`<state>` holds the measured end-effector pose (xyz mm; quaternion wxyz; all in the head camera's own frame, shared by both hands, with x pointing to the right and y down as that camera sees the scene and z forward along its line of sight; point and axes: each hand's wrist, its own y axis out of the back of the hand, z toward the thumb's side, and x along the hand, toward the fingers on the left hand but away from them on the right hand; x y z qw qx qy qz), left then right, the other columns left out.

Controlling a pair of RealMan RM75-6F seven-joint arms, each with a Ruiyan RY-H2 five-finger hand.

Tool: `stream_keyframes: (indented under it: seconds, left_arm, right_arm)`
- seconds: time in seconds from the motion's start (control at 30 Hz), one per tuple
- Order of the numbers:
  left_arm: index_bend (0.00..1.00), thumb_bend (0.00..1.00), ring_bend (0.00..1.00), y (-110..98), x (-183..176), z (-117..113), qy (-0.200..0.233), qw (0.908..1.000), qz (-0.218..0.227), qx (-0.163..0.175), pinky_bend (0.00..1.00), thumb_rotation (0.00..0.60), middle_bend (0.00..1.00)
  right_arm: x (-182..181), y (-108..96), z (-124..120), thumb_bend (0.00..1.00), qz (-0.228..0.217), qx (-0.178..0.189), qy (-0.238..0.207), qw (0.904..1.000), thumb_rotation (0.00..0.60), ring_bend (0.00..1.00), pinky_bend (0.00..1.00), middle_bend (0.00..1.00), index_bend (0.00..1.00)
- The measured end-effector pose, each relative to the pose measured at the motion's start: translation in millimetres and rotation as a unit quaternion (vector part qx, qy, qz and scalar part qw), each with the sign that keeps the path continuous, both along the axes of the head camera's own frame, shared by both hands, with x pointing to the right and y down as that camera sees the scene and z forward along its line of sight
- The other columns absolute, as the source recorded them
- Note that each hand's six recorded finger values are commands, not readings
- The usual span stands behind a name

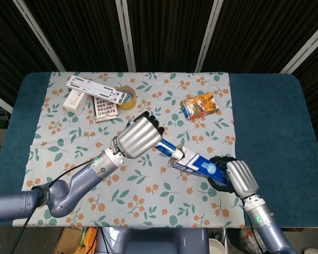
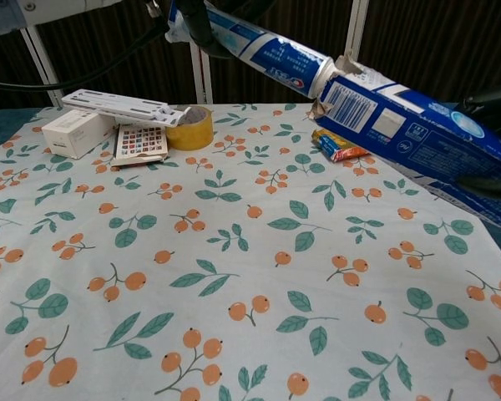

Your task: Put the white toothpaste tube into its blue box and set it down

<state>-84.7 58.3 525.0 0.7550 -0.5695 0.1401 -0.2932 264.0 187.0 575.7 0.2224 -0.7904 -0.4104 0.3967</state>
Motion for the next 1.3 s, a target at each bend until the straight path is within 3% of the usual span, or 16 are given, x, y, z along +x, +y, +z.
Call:
stream_keyframes:
  seconds: [0.23,0.37,0.43,0.57,0.67,0.87,0.97,1.3]
  left_arm:
    - [0.66,0.4,0.6,4.0,26.9,-1.9,-0.008,0.9992,0.032,0.024,0.66,0.6,0.7]
    - [0.63,0.39,0.55,9.3,42.2,-5.0,-0.011,0.9973,0.057,0.044,0.63,0.6,0.64]
    - [0.58,0.35,0.48,12.7,49.7,-7.8,-0.015,0.995,0.075,0.064,0.59,0.6,0.58]
    - [0.38,0.2,0.27,20.5,67.5,-17.2,-0.015,0.9858,0.115,0.122,0.37,0.6,0.33]
    - [0.27,0.08,0.18,29.5,83.9,-27.3,0.001,0.9772,0.137,0.163,0.27,0.6,0.22]
    - [0.22,0.04,0.16,37.1,99.0,-48.4,0.041,0.9644,0.147,0.216,0.25,0.6,0.16]
    - [0.19,0.03,0.15,36.1,99.3,-55.6,0.056,0.9627,0.145,0.222,0.25,0.6,0.16]
    - [0.17,0.0,0.14,28.7,90.7,-82.3,0.119,0.9617,0.129,0.211,0.23,0.6,0.15]
  right_arm:
    - [0.6,-2.0,-3.4,0.33,0.007,0.004,-0.008,0.9999,0.6,0.42,0.42,0.49,0.43]
    - [1.7,-4.5,-6.1,0.33,0.017,0.005,-0.017,0.9997,0.6,0.42,0.42,0.49,0.43]
    - [2.0,-5.5,-7.2,0.33,0.025,0.001,-0.026,0.9994,0.6,0.42,0.42,0.49,0.43]
    - [2.1,-7.8,-10.1,0.33,0.046,-0.009,-0.051,0.9976,0.6,0.42,0.42,0.49,0.43]
    - [3.1,-11.1,-15.0,0.33,0.064,-0.006,-0.074,0.9952,0.6,0.42,0.42,0.49,0.43]
    - [6.4,-17.2,-24.1,0.33,0.102,0.008,-0.121,0.9873,0.6,0.42,0.42,0.49,0.43]
    - [8.3,-20.4,-28.1,0.33,0.131,0.012,-0.158,0.9786,0.6,0.42,0.42,0.49,0.43]
    - [21.8,-33.0,-38.5,0.33,0.237,0.024,-0.28,0.9298,0.6,0.42,0.42,0.49,0.43]
